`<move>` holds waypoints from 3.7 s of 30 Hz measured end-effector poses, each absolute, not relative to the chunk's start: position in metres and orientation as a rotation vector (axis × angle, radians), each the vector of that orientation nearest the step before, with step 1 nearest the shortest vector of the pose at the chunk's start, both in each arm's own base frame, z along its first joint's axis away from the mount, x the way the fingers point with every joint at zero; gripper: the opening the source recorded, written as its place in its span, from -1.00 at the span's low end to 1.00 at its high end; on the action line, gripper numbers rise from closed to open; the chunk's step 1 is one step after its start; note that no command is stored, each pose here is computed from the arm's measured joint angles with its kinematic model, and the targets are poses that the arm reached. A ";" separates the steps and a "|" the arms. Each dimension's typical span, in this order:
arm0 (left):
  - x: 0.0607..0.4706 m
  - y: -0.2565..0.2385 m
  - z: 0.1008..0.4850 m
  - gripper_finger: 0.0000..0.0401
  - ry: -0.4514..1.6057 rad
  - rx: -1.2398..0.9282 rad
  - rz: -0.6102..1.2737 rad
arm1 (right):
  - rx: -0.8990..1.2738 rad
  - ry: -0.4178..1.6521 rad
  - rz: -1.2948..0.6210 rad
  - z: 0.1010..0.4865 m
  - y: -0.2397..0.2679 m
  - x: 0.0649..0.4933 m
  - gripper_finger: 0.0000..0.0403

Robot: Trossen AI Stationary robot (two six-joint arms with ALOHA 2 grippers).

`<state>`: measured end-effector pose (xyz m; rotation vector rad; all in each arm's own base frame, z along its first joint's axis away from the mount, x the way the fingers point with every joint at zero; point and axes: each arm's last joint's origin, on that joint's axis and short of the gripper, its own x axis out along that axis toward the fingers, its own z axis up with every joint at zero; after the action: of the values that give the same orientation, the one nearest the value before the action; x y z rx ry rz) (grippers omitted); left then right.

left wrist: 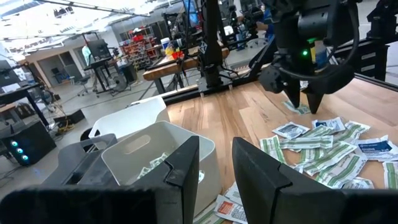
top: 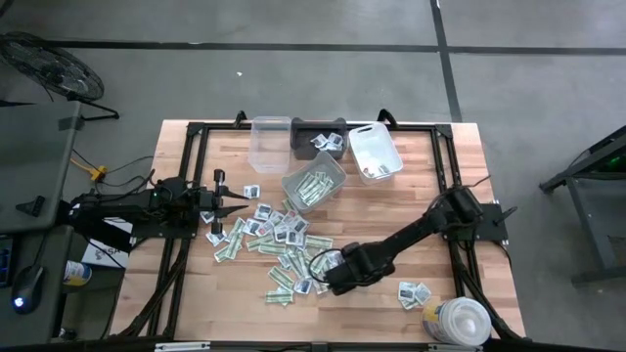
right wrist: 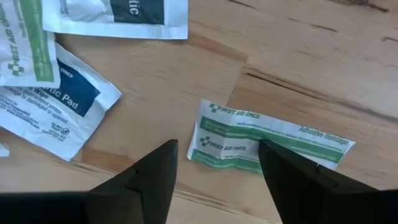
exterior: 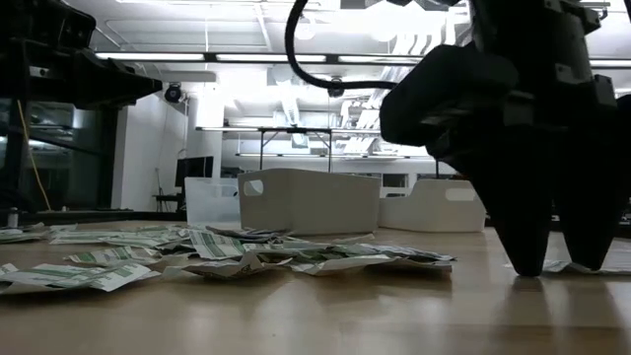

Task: Pick & Place First Aid Supplies
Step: Put the bandage pack into the gray bin

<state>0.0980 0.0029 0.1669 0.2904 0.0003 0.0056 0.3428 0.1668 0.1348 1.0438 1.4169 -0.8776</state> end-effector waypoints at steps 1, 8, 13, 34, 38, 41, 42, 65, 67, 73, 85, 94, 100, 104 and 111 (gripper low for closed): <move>0.098 0.003 0.167 -0.52 0.000 0.290 0.006 | 1.046 1.415 -0.875 0.133 0.166 0.342 0.06; 0.098 0.003 0.167 -0.52 0.000 0.290 0.005 | 1.041 1.442 -0.890 0.123 0.164 0.335 -0.26; 0.098 0.003 0.167 -0.52 0.000 0.290 0.005 | 1.022 1.453 -0.893 0.122 0.163 0.334 -0.52; 0.098 0.003 0.167 -0.52 0.000 0.290 0.005 | 0.803 1.407 -0.668 0.194 0.168 0.350 -0.99; 0.098 0.003 0.167 -0.52 -0.001 0.290 0.005 | 0.645 1.372 -0.545 0.221 0.160 0.361 -0.99; 0.098 0.003 0.167 -0.52 0.000 0.290 0.005 | 0.498 1.364 -0.476 0.236 0.145 0.369 -1.00; 0.098 0.003 0.167 -0.52 0.000 0.290 0.005 | 0.452 1.361 -0.453 0.240 0.138 0.372 -1.00; 0.098 0.003 0.167 -0.52 0.000 0.291 0.005 | 0.033 1.219 -0.276 0.264 -0.026 0.415 -1.00; 0.098 0.003 0.167 -0.52 0.000 0.290 0.005 | -0.007 1.208 -0.216 0.265 -0.030 0.417 -1.00; 0.098 0.003 0.167 -0.52 0.000 0.291 0.005 | 0.091 1.196 -0.285 0.258 -0.050 0.420 -1.00; 0.098 0.003 0.167 -0.52 0.002 0.291 0.019 | 0.264 1.155 -0.411 0.219 -0.073 0.436 -1.00; 0.098 0.003 0.167 -0.52 0.005 0.290 0.026 | 0.260 1.161 -0.444 0.216 -0.074 0.436 -0.87; 0.098 0.003 0.167 -0.52 0.005 0.290 0.026 | 0.327 1.150 -0.490 0.216 -0.076 0.436 -0.66; 0.098 0.003 0.167 -0.52 0.005 0.290 0.027 | 0.389 1.138 -0.523 0.216 -0.075 0.436 -0.51; 0.098 0.003 0.167 -0.52 0.005 0.290 0.027 | 0.487 1.113 -0.579 0.216 -0.074 0.436 -0.20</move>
<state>0.0980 0.0035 0.1668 0.2904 0.0051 0.0269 0.4358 -0.0744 0.2159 0.4869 1.1134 -0.5793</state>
